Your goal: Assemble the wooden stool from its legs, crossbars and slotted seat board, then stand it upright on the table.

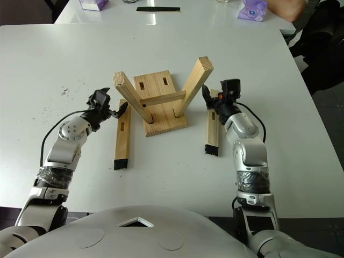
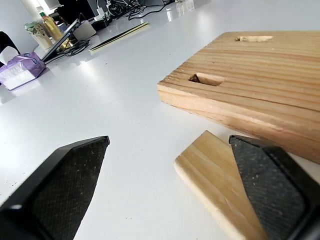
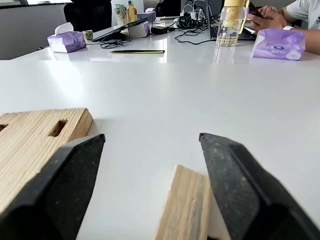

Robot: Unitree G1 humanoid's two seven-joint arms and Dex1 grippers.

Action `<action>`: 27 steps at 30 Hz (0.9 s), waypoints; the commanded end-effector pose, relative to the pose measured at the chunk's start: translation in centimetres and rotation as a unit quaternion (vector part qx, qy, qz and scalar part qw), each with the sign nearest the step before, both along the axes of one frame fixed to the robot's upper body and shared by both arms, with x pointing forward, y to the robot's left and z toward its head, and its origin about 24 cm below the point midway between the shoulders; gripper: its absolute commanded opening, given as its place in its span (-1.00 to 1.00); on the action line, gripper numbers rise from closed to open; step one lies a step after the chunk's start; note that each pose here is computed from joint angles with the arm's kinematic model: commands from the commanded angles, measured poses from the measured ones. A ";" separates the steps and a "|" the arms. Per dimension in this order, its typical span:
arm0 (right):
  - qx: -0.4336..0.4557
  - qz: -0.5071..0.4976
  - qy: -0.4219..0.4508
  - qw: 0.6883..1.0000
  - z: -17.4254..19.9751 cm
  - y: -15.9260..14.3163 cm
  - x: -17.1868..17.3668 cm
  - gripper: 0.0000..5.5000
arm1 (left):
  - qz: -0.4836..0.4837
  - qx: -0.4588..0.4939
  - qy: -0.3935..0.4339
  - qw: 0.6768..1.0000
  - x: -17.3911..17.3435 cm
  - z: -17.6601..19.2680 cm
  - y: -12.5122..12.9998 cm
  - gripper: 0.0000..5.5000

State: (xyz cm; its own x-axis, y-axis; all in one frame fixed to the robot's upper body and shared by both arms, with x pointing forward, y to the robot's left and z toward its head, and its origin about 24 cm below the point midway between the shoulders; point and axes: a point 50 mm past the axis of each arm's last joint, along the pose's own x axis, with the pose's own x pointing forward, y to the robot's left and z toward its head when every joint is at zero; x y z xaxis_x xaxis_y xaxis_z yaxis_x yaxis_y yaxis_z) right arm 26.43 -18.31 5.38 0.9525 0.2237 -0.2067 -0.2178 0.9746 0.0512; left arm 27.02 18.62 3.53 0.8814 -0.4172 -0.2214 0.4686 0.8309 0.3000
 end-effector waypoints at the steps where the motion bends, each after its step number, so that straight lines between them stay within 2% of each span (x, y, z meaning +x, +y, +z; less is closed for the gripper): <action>1: -0.035 0.006 0.029 0.999 -2.2 -0.4 -1.2 0.27 | -0.037 0.049 0.022 0.998 -1.5 -1.9 -0.3 0.62; 7: -0.155 0.023 0.063 0.986 -5.5 -2.5 -2.4 0.27 | -0.085 0.144 0.051 0.985 -2.7 -4.4 0.9 0.62; 10: -0.179 0.015 0.071 0.981 -6.4 -3.9 -3.0 0.27 | -0.086 0.174 0.065 0.979 -2.9 -5.0 2.3 0.62; 19: -0.190 -0.021 0.092 0.977 -7.7 -6.5 -5.3 0.27 | -0.079 0.210 0.085 0.971 -2.9 -5.1 5.8 0.62; 27: -0.207 -0.033 0.085 0.974 -7.1 -7.9 -5.7 0.27 | -0.106 0.197 0.053 0.973 -1.9 -3.5 6.2 0.62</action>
